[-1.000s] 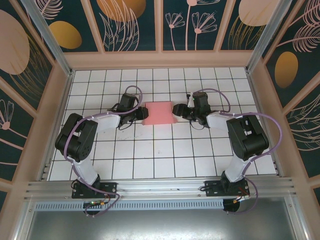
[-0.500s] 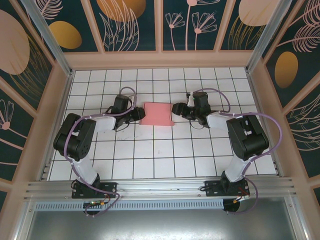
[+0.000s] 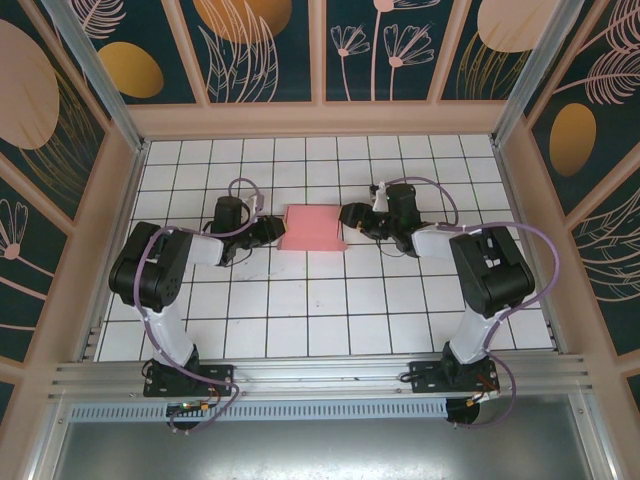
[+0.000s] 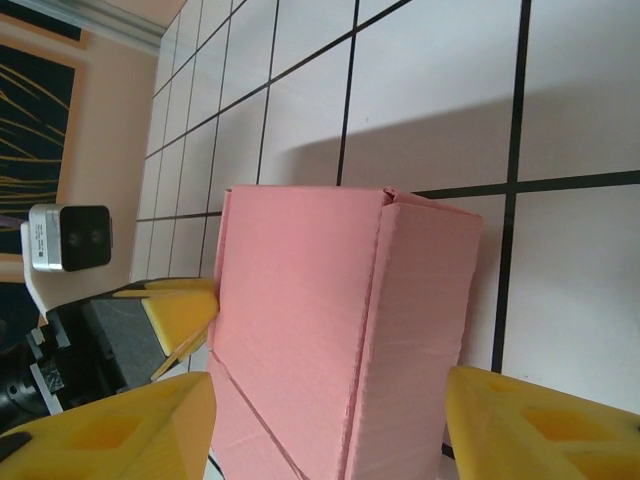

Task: Fold the paper box

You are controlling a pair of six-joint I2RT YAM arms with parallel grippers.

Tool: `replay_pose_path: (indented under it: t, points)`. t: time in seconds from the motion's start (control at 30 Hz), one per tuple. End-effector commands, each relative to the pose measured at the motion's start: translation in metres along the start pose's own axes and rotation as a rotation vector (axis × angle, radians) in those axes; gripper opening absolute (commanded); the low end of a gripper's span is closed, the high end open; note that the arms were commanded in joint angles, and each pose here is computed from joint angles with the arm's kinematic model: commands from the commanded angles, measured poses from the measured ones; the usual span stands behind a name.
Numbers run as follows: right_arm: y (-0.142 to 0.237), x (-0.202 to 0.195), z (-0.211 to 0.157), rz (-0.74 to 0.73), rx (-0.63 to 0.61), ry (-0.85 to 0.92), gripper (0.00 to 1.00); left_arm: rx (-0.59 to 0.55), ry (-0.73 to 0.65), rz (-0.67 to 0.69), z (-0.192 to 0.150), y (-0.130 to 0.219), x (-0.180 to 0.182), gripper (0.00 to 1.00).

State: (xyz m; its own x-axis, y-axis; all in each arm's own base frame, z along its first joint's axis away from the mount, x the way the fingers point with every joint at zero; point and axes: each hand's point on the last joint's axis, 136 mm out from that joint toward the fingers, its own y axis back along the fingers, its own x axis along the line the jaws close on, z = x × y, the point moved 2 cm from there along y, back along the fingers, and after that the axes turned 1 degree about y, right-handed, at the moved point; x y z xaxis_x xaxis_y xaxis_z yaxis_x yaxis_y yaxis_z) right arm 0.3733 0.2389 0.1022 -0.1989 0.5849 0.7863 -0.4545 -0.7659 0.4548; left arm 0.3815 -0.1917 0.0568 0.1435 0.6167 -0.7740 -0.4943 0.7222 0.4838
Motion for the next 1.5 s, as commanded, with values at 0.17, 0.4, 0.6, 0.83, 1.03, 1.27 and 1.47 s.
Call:
replay_pose_path:
  t: [0.17,0.4,0.6,0.83,1.03,1.27,1.47]
  points:
    - [-0.010,0.000,-0.008,0.089,0.048,-0.049,0.71,0.048,0.099,-0.026,-0.017,0.000,0.025,0.22]
    - [-0.018,0.000,-0.012,0.137,0.080,-0.079,0.73,0.059,0.121,-0.035,-0.020,-0.002,0.033,0.22]
    - [-0.026,0.000,-0.019,0.189,0.126,-0.102,0.67,0.062,0.127,-0.023,-0.020,-0.004,0.038,0.23]
    - [-0.026,0.006,-0.021,0.245,0.134,-0.110,0.68,0.070,0.132,-0.012,-0.025,-0.005,0.043,0.23]
    - [-0.016,-0.014,-0.012,0.138,0.063,-0.134,0.70,0.070,0.147,0.001,-0.026,-0.003,0.050,0.22]
    - [-0.017,-0.018,-0.014,0.131,0.066,-0.161,0.79,0.074,0.156,0.005,-0.025,-0.004,0.055,0.23]
    - [-0.023,-0.013,-0.018,0.175,0.103,-0.168,0.80,0.079,0.171,0.005,-0.028,-0.002,0.060,0.23]
